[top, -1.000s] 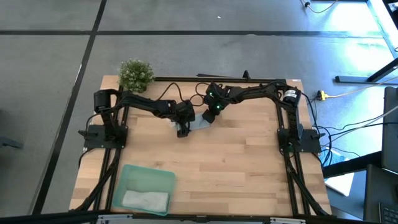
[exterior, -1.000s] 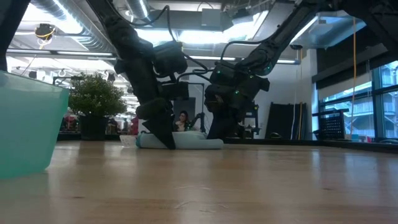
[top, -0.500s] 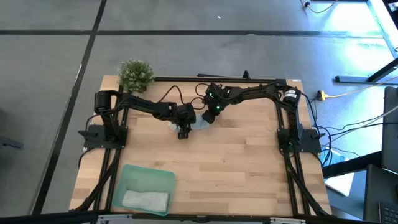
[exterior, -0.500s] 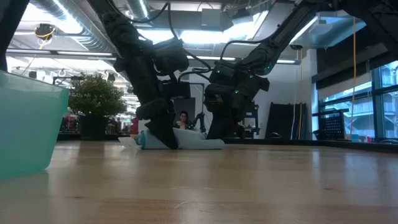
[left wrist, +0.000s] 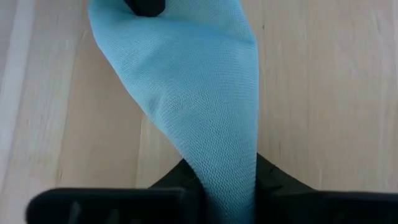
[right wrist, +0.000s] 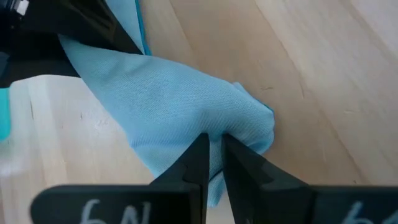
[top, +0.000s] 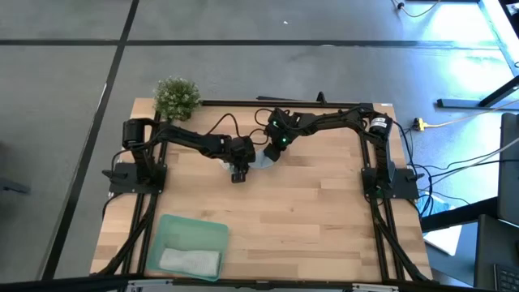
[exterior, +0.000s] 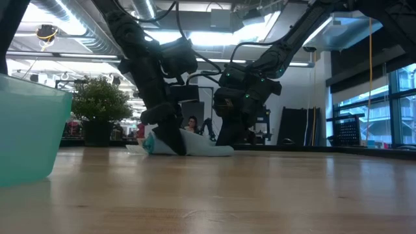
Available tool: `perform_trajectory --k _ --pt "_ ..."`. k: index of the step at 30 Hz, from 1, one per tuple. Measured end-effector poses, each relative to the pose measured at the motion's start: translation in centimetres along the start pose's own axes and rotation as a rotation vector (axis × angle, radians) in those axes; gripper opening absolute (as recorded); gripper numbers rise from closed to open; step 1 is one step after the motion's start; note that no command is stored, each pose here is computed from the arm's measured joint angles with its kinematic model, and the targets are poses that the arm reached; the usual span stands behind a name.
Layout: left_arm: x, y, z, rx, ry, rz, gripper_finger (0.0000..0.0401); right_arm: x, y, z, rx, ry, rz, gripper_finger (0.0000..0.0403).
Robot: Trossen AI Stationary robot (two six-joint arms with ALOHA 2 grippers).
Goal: Roll microfiber towels into tight, uniform cylinder then place into a basket
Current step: Roll the blue microfiber cloth
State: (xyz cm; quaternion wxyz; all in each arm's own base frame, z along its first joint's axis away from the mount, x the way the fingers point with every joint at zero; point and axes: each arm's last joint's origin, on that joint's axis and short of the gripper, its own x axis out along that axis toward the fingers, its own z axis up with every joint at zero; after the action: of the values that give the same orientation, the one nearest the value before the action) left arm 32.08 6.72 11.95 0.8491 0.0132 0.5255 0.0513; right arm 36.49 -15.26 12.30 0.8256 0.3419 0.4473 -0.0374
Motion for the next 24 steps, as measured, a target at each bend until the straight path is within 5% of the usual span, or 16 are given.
perform_trajectory --k 17,24 --pt "0.0 0.0 0.0 -0.02 0.001 0.0 0.0044 -0.1 0.4 1.3 -0.271 -0.129 0.006 0.0046" --pt "0.0 0.0 0.0 -0.02 0.002 0.0 0.0045 -0.1 0.4 1.3 -0.208 -0.126 0.002 0.0047"
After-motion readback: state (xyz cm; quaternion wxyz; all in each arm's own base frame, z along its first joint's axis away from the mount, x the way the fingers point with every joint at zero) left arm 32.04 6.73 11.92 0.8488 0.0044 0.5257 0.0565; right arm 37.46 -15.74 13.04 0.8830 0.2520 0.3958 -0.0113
